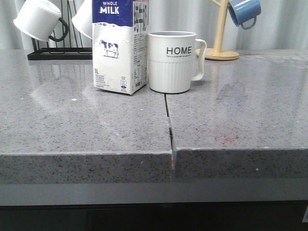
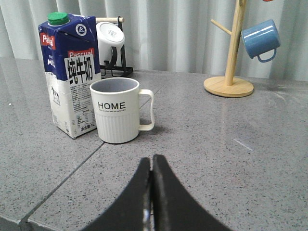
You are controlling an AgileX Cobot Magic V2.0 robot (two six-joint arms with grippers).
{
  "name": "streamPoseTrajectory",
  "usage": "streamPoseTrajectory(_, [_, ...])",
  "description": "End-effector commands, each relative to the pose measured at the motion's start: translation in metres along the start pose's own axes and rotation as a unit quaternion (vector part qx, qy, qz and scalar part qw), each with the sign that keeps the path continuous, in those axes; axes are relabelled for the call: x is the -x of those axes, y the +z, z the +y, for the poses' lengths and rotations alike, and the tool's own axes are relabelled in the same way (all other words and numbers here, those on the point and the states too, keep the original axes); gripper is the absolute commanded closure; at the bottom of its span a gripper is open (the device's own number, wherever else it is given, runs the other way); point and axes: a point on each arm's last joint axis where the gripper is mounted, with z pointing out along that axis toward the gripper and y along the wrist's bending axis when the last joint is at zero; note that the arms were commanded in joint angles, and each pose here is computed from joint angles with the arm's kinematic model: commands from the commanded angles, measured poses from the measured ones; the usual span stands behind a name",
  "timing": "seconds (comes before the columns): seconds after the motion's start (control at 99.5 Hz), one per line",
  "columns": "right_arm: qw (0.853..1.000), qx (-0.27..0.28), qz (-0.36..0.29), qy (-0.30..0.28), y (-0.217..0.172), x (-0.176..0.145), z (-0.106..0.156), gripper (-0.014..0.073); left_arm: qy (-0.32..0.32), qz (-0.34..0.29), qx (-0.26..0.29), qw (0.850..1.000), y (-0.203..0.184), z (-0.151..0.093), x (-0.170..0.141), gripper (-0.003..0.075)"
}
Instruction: Place milk next to cup
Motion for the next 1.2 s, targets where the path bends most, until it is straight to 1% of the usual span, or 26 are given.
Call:
streamPoseTrajectory(0.0, [0.999, 0.004, -0.046, -0.003, -0.001, 0.015, 0.001, 0.0664, -0.005, -0.053, 0.0, 0.999, -0.018, 0.0, 0.01, 0.0731])
streamPoseTrajectory(0.171, [0.999, 0.004, -0.046, -0.003, -0.001, 0.015, 0.001, 0.0664, 0.014, -0.055, 0.007, 0.998, -0.042, 0.002, -0.004, 0.0734])
streamPoseTrajectory(0.392, [0.999, 0.004, -0.046, -0.003, -0.001, 0.015, 0.001, 0.0664, 0.019, -0.096, 0.007, 0.995, -0.071, 0.002, -0.02, 0.0734])
streamPoseTrajectory(0.603, [0.999, 0.004, -0.046, -0.003, -0.001, 0.015, 0.001, 0.0664, 0.023, -0.103, 0.008, 0.994, -0.086, 0.003, -0.042, 0.0733])
streamPoseTrajectory(0.794, [0.999, 0.004, -0.046, -0.003, -0.001, 0.015, 0.001, 0.0664, 0.023, -0.115, 0.007, 0.993, -0.092, 0.004, -0.056, 0.0734])
streamPoseTrajectory(0.995, [0.999, 0.004, -0.046, -0.003, -0.001, 0.015, 0.001, 0.0664, 0.023, -0.103, 0.008, 0.994, -0.087, 0.006, -0.077, 0.0734])
streamPoseTrajectory(1.186, [0.999, 0.004, -0.046, -0.003, -0.001, 0.015, 0.001, 0.0664, 0.023, -0.132, 0.007, 0.991, -0.083, 0.007, -0.089, 0.0734])
